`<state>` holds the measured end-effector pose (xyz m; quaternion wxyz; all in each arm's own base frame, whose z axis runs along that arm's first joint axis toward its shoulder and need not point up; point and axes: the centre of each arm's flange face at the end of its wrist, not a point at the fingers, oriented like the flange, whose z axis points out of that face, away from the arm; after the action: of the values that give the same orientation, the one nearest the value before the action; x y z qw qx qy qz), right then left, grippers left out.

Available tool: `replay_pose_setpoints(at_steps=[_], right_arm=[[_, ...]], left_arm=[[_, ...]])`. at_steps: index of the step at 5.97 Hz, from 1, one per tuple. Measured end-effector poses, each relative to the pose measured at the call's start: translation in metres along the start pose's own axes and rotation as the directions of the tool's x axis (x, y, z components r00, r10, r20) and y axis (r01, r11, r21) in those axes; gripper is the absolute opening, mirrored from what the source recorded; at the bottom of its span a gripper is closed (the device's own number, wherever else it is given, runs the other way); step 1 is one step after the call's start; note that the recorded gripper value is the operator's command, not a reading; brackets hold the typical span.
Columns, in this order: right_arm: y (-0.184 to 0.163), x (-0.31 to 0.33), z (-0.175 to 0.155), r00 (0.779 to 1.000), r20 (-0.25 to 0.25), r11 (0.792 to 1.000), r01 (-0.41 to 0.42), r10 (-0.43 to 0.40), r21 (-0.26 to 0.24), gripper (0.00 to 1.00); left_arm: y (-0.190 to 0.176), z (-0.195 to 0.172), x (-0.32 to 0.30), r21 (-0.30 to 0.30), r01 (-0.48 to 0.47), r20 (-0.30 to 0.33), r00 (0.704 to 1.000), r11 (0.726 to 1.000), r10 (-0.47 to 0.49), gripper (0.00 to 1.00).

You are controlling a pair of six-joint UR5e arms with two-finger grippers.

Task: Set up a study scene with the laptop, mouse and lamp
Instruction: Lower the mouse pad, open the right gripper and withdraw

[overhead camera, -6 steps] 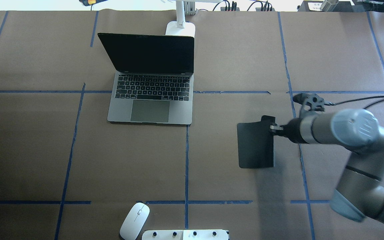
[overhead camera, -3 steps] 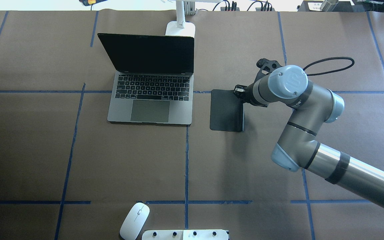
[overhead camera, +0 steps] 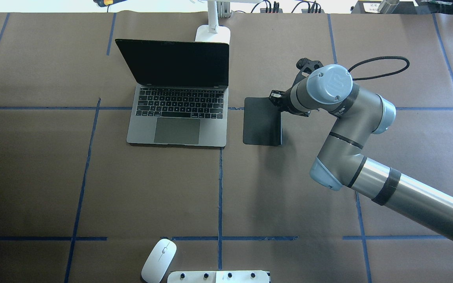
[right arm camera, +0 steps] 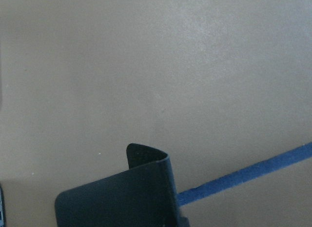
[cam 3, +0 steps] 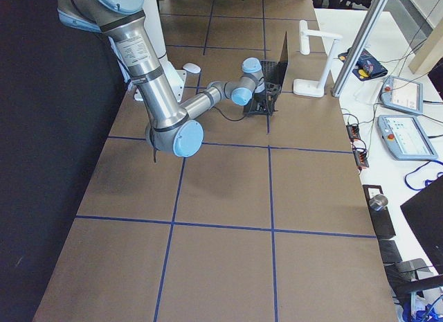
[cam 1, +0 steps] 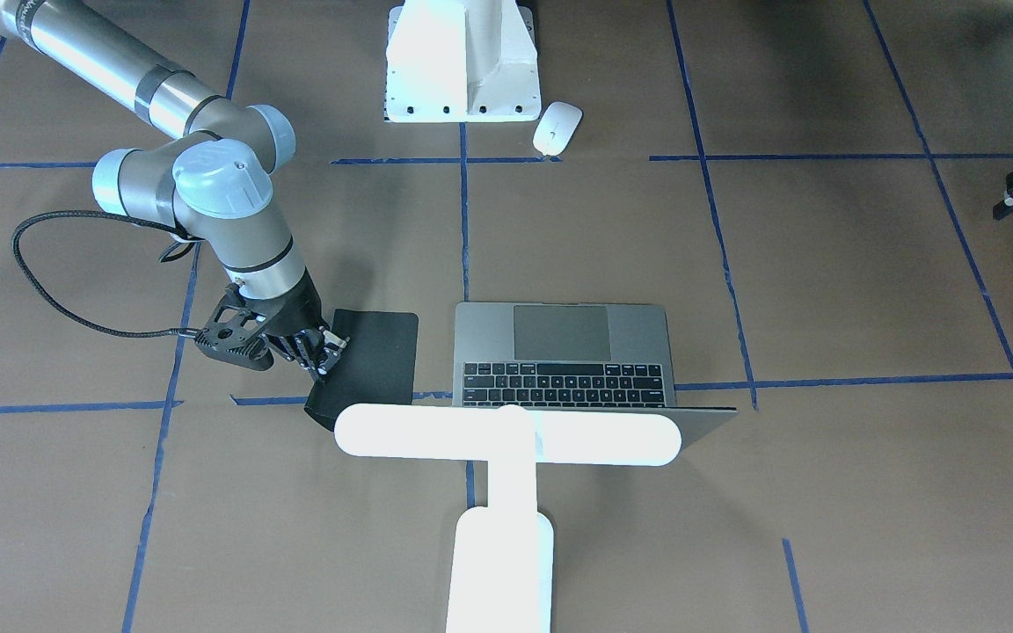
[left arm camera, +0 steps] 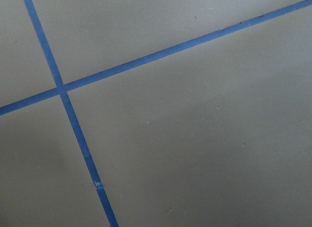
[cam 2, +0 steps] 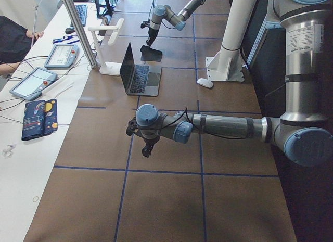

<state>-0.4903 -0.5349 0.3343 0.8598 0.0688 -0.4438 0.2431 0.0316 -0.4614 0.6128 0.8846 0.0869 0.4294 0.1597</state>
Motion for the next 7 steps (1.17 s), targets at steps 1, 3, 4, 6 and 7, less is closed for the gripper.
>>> replay_pose_setpoints(at_steps=[1, 3, 4, 6, 7], right_arm=[[-0.001, -0.006, 0.002, 1.0, 0.001, 1.0, 0.0, 0.0, 0.0, 0.99], [-0.004, -0.008, 0.002, 0.996, -0.003, 0.996, 0.083, -0.084, -0.029, 1.0], [-0.021, 0.0, -0.005, 0.99, -0.011, 0.986, 0.141, -0.143, -0.086, 1.0], [-0.064, 0.037, -0.045, 0.951, -0.071, 0.94, 0.284, -0.301, -0.187, 1.0], [-0.072, 0.071, -0.074, 0.909, -0.105, 0.901, 0.374, -0.403, -0.22, 1.0]], left_arm=[[0.0, 0.0, 0.0, 0.0, 0.0, 0.0, 1.0, 1.0, 0.0, 1.0], [-0.007, -0.004, 0.005, 0.01, -0.012, 0.0, 1.0, 1.0, 0.012, 1.0], [-0.016, -0.012, 0.015, 0.028, -0.025, 0.001, 1.0, 0.999, 0.025, 1.0], [-0.036, -0.048, 0.068, 0.108, -0.028, -0.004, 1.0, 0.994, 0.029, 1.0], [-0.043, -0.059, 0.105, 0.142, -0.073, -0.013, 0.997, 0.987, 0.076, 1.0]])
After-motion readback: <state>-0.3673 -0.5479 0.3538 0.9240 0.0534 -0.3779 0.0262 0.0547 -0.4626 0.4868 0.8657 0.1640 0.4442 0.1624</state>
